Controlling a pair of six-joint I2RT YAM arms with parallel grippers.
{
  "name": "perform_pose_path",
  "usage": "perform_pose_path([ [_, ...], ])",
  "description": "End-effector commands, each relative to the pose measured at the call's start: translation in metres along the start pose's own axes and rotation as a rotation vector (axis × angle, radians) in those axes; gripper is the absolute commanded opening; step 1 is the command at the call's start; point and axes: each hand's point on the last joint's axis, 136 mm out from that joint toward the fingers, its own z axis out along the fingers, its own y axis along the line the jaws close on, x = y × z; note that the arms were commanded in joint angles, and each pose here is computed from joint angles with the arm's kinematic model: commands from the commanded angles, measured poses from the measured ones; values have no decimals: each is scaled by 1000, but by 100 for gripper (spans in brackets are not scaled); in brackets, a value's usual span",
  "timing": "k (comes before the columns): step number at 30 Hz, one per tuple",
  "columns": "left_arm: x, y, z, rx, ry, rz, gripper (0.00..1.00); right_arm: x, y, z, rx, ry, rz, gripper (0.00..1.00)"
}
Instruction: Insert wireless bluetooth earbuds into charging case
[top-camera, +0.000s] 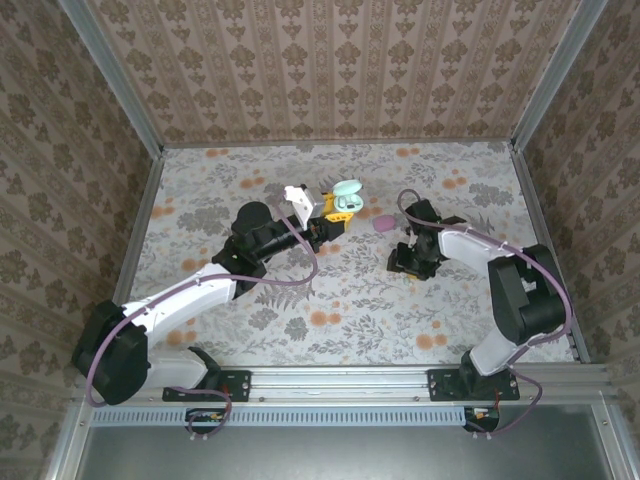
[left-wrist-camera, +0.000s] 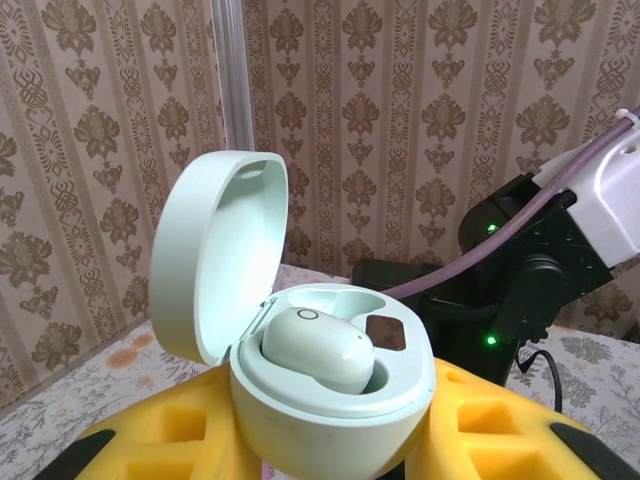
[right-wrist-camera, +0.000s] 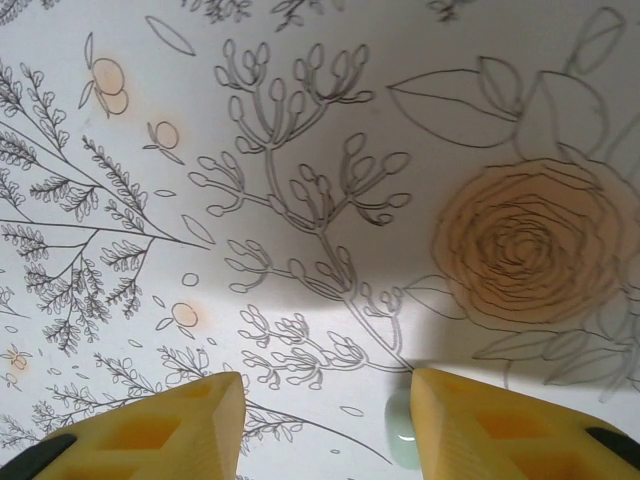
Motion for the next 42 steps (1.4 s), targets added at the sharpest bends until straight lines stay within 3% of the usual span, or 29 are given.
perform_pose_path([
  [1,-13,1,-3,-14,-32,30,32,1,0,-3,49,18,-40,50],
  [11,-12,3,-4,-21,-32,36,32,-1,-9,-30,116,-64,-47,49],
  [22,-15,2,-2,-14,-37,27,32,17,-10,-19,109,52,-105,45],
  [42,-16,3,-1,-17,-39,27,32,14,-18,-9,177,79,-99,40],
])
